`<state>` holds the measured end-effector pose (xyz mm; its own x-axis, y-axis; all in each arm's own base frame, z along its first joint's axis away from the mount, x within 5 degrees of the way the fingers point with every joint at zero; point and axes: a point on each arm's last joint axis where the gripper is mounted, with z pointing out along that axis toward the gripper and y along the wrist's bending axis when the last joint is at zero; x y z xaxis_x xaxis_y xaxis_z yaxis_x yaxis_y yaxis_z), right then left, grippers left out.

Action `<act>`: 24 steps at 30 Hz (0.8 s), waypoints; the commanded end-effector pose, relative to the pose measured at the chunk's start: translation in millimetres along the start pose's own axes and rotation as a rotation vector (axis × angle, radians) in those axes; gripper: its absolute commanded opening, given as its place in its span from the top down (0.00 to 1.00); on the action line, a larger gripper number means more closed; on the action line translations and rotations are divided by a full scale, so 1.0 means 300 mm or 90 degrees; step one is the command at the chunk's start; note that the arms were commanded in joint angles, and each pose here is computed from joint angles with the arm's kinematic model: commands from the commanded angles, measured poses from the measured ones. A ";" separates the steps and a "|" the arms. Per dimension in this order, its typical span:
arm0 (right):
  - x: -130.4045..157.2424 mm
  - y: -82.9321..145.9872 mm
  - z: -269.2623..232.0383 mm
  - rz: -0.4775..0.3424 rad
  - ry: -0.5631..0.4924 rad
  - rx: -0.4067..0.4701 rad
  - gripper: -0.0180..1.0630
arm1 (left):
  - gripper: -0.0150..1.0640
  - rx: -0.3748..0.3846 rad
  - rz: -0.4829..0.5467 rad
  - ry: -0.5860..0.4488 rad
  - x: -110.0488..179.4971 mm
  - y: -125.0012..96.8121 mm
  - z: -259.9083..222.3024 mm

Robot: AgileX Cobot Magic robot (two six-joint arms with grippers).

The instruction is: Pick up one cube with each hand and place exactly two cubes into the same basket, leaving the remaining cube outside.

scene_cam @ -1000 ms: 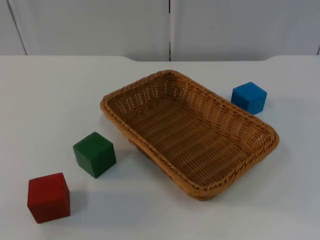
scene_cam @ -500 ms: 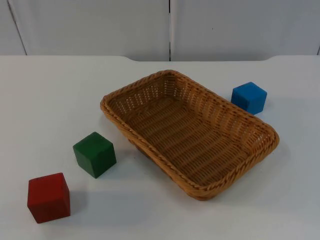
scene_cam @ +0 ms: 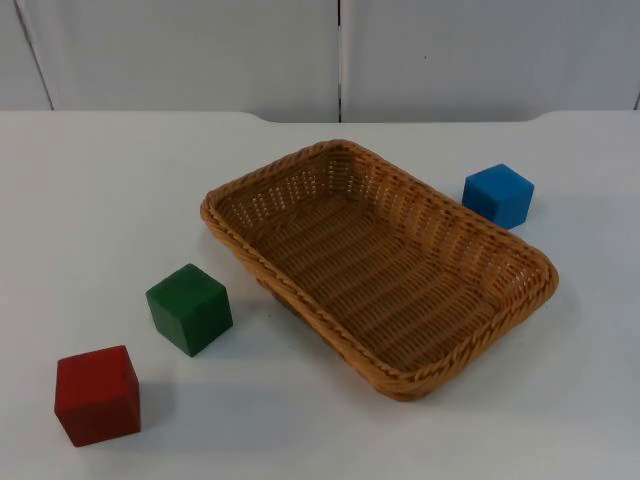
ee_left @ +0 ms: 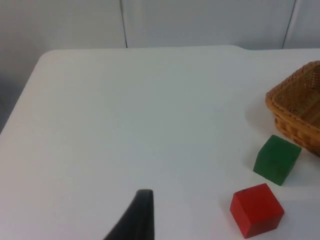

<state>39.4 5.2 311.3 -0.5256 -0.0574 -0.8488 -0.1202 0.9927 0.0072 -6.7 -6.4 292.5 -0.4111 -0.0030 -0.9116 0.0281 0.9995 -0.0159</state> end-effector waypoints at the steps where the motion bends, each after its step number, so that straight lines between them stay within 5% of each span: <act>1: -0.019 -0.001 0.012 -0.008 -0.003 0.004 0.01 | 0.01 0.013 -0.014 0.004 -0.016 -0.006 0.010; 24: -0.154 -0.002 0.113 -0.010 0.048 0.004 0.01 | 0.01 0.052 -0.041 0.100 -0.136 -0.011 0.197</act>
<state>90.4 11.1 329.7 -0.5973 -0.0826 -0.7978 -0.1281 0.9917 -0.0068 61.7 -10.8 302.8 -0.5624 -0.0543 -0.8251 0.0629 0.9921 -0.1081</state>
